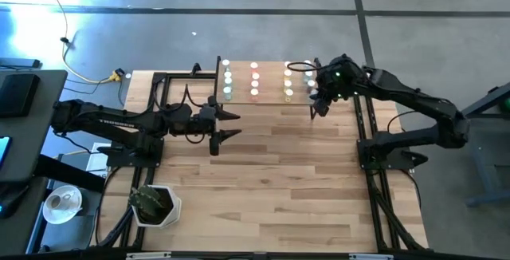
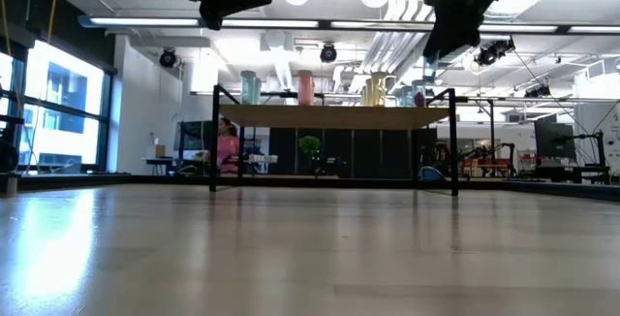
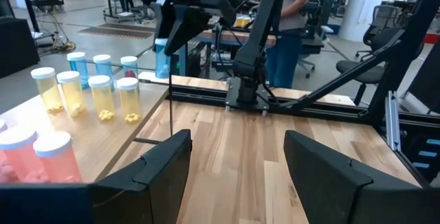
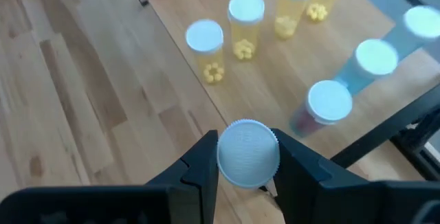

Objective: Pick and place medicine bottles onto shelf by color
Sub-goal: Align the blue pill bottle with the blue pill bottle

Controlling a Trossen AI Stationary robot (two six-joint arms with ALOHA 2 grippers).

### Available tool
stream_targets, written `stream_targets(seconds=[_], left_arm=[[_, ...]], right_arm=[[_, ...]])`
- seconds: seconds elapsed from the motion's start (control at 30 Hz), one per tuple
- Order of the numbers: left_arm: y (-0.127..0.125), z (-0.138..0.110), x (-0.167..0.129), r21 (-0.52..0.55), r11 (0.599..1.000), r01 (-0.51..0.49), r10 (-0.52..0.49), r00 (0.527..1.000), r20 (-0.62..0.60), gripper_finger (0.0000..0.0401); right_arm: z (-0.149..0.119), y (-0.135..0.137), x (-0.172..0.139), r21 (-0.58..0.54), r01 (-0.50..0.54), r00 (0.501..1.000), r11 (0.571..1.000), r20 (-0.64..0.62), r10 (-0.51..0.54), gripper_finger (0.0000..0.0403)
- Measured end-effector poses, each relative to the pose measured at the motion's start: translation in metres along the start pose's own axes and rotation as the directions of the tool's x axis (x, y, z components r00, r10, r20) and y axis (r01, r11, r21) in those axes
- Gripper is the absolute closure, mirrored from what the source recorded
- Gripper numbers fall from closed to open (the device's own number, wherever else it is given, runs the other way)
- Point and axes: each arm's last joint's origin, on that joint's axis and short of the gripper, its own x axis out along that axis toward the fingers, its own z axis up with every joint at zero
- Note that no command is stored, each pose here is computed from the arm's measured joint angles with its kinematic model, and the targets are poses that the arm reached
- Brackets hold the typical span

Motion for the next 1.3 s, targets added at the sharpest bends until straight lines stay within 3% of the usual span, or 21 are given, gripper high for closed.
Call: stream_targets(seconds=[0.5, 0.7, 1.3], left_arm=[[0.000, 0.000, 0.000, 0.001, 1.000, -0.006, 0.006, 1.000, -0.003, 0.0178], [0.000, 0.000, 0.000, -0.002, 1.000, -0.007, 0.007, 1.000, -0.003, 0.0178], [0.000, -0.001, 0.000, -0.017, 1.000, -0.005, 0.005, 1.000, -0.007, 0.0178]], right_arm=[[0.004, -0.009, 0.031, 0.002, 0.005, 0.992, 1.000, -0.125, -0.005, 0.0304], [0.020, -0.009, 0.030, -0.027, 0.009, 0.990, 1.000, -0.140, -0.013, 0.0304], [0.013, -0.010, 0.039, 0.001, 0.036, 0.983, 0.999, -0.183, -0.035, 0.0304]])
